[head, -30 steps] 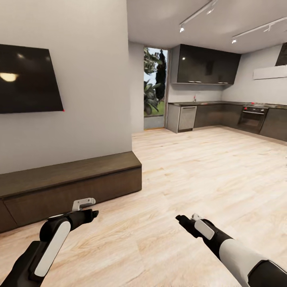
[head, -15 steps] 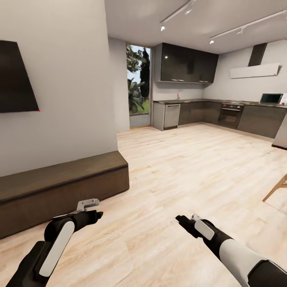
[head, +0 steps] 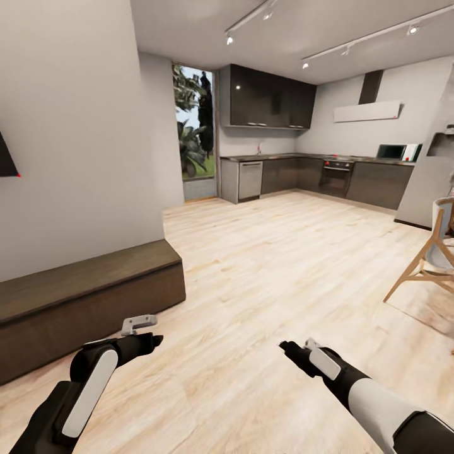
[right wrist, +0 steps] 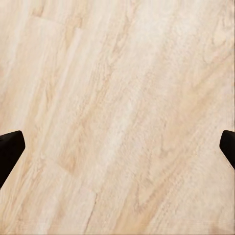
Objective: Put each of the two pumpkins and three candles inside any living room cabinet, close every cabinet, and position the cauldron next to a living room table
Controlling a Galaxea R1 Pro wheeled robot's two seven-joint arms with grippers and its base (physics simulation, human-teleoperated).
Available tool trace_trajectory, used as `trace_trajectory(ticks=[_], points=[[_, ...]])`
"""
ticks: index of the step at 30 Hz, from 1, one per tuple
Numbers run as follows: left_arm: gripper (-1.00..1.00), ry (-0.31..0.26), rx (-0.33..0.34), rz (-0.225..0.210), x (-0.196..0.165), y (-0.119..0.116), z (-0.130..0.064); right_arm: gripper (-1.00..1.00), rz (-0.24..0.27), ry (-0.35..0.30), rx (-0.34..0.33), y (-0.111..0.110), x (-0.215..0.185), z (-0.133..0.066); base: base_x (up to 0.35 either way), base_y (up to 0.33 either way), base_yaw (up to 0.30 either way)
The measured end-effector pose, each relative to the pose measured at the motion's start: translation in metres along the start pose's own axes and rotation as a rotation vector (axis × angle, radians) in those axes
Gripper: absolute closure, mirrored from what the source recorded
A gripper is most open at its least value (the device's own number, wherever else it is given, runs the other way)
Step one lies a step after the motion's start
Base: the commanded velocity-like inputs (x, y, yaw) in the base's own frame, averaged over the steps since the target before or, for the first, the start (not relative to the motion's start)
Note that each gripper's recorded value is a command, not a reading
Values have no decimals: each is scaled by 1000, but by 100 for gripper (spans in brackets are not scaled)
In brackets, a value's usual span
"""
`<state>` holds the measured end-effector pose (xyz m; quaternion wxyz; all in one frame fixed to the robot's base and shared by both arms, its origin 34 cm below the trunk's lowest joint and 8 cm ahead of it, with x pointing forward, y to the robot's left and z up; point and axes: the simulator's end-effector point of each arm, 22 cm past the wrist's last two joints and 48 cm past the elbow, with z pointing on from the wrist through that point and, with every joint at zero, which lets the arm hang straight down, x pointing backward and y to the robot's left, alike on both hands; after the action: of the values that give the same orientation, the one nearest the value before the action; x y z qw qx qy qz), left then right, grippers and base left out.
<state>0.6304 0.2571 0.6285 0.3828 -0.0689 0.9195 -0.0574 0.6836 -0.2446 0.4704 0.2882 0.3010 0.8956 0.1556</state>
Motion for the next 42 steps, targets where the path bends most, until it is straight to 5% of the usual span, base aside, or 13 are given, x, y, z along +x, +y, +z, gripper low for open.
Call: trace_trajectory(ticks=[42], points=[[-100,27,-2,-1,10,1,10,-100,12,9,22,-22,-1,8,0,0,-253]])
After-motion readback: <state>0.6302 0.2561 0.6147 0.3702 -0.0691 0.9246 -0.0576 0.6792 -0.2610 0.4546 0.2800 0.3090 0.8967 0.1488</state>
